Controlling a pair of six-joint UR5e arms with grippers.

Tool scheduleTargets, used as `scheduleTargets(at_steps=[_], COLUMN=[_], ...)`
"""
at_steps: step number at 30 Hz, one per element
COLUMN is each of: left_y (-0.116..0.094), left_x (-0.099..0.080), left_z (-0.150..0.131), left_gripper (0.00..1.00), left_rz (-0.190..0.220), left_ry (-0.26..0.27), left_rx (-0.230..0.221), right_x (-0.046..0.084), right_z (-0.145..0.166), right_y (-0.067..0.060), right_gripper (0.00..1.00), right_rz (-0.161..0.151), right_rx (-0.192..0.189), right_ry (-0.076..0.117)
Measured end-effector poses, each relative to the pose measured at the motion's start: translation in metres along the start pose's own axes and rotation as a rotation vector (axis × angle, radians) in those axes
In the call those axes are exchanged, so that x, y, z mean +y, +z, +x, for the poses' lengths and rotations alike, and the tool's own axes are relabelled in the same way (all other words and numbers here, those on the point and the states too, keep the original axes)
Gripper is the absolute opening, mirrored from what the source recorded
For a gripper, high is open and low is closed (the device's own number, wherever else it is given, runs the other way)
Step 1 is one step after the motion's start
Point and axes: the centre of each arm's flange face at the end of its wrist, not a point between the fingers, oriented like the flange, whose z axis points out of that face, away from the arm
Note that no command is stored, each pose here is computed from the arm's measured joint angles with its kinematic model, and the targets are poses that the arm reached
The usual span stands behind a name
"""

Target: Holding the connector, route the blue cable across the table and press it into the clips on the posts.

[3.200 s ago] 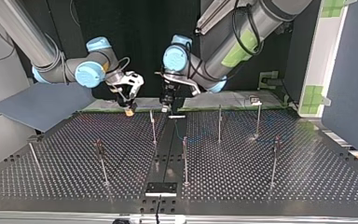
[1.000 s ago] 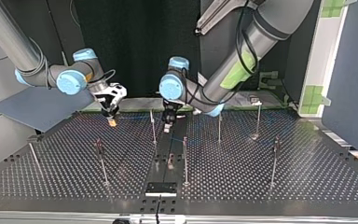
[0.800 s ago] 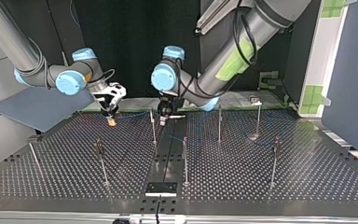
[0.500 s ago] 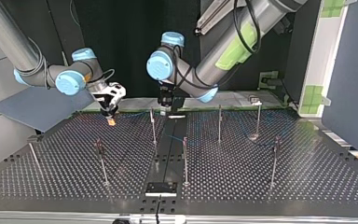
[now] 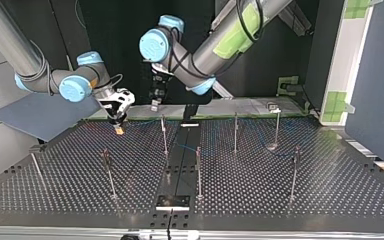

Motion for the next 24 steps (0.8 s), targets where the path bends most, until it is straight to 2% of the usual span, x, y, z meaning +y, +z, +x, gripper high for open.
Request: scheduleTargets(at_steps=[4,14,18,24], left_y=[0.010,0.038,0.048,0.058], left_x=[-0.011,-0.015,-0.020,-0.025], left_z=[0.007,0.028,0.028,0.008], left_gripper=[1.00,1.00,1.00,1.00], left_rz=[0.006,-0.040,-0.049,-0.067], left_ry=[-0.037,-0.092,-0.116,-0.158], left_rx=[-0.005,0.023,0.007,-0.041], right_x=[0.001,0.004,0.005,0.007], right_z=[0.000,0.000,0.001,0.002], right_y=[0.000,-0.001,-0.001,0.000], right_gripper=[0.00,0.00,0.00,0.00], right_rz=[-0.002,-0.007,-0.008,-0.011], right_rx=[-0.002,-0.004,-0.003,0.000], right_ry=[0.001,0.004,0.004,0.004])
